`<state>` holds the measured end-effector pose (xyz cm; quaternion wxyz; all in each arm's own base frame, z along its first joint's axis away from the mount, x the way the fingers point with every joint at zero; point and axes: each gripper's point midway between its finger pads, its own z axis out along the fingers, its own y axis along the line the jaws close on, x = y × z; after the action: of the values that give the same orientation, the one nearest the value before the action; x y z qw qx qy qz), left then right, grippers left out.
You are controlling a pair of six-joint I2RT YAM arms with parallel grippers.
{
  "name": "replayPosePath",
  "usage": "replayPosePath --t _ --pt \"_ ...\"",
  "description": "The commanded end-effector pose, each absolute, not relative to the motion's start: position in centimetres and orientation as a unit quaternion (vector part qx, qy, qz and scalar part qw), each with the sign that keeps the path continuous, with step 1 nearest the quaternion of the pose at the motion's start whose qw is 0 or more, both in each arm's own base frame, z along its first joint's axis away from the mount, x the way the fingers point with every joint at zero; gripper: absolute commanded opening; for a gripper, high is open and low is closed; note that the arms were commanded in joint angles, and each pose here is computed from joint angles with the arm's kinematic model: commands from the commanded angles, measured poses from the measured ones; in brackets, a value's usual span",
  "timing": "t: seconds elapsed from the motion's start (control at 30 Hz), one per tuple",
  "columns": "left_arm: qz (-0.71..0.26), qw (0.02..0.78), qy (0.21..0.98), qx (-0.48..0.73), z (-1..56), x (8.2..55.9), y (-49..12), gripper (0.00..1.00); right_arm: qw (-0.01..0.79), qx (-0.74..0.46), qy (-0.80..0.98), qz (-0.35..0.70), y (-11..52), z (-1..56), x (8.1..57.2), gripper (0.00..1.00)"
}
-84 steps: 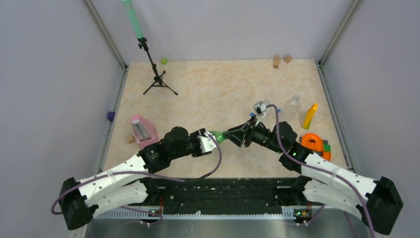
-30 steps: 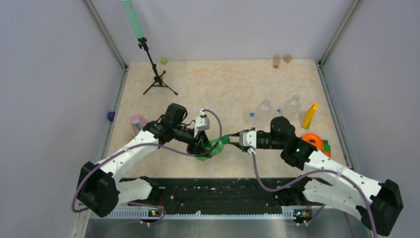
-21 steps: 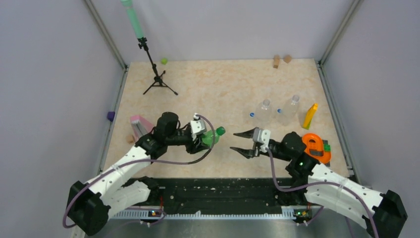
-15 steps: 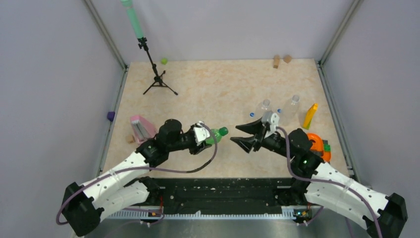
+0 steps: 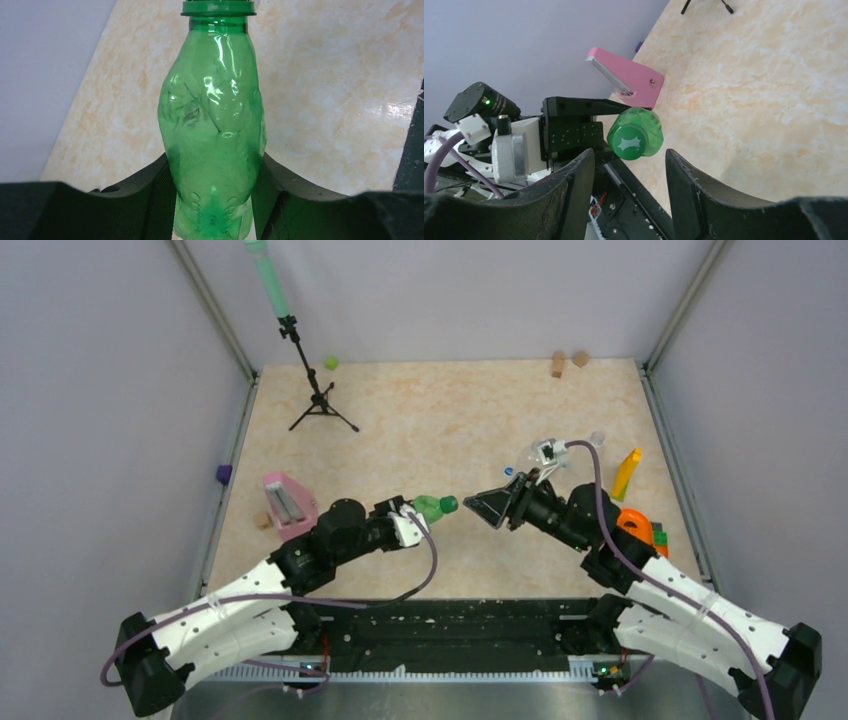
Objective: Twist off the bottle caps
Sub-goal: Unscrew the bottle cap from the plastic bottle.
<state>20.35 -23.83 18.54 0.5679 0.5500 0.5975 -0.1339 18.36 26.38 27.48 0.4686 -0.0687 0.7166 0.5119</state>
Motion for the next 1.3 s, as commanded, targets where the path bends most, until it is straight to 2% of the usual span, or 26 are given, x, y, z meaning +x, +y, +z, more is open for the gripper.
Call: replayPosePath --t 0.0,0.23,0.4,0.53,0.57,0.73,0.8,0.87,0.93,1.1,1.23,1.27 --pt "-0.121 0.595 0.569 0.554 20.0 20.5 -24.1 0.00 0.432 -0.033 0.715 0.548 27.5 28.1 18.2 0.55" --pt "-0.119 0.581 0.569 0.570 19.3 20.4 -24.5 0.00 0.414 -0.040 0.722 0.553 29.1 27.6 18.8 0.55" --pt "-0.113 0.575 0.572 0.573 19.1 20.5 -24.5 0.00 0.397 -0.056 0.723 0.563 30.1 27.2 18.6 0.48" --pt "-0.112 0.573 0.574 0.575 19.0 20.5 -24.5 0.00 0.387 -0.066 0.726 0.565 30.5 26.7 18.4 0.36" --pt "-0.112 0.573 0.574 0.574 19.1 20.6 -24.5 0.00 0.384 -0.069 0.726 0.566 30.6 26.7 18.3 0.35" --pt "-0.111 0.570 0.575 0.576 18.9 20.6 -24.5 0.00 0.377 -0.078 0.725 0.571 30.9 26.5 18.1 0.36" --pt "-0.110 0.571 0.575 0.575 18.9 20.6 -24.5 0.00 0.376 -0.080 0.727 0.569 30.8 26.4 18.0 0.44" --pt "-0.110 0.570 0.576 0.576 18.9 20.6 -24.5 0.00 0.376 -0.082 0.728 0.567 30.6 26.2 17.9 0.46" --pt "-0.109 0.570 0.575 0.577 18.9 20.6 -24.4 0.00 0.378 -0.078 0.729 0.565 30.4 26.2 18.0 0.46" --pt "-0.118 0.569 0.573 0.578 19.0 20.4 -24.7 0.00 0.380 -0.078 0.727 0.566 30.2 26.2 18.0 0.36" --pt "-0.120 0.570 0.573 0.577 19.1 20.4 -24.8 0.00 0.377 -0.085 0.729 0.565 30.1 26.0 17.7 0.41" --pt "-0.122 0.569 0.573 0.577 19.1 20.4 -24.9 0.00 0.377 -0.090 0.729 0.564 30.1 25.9 17.6 0.37"
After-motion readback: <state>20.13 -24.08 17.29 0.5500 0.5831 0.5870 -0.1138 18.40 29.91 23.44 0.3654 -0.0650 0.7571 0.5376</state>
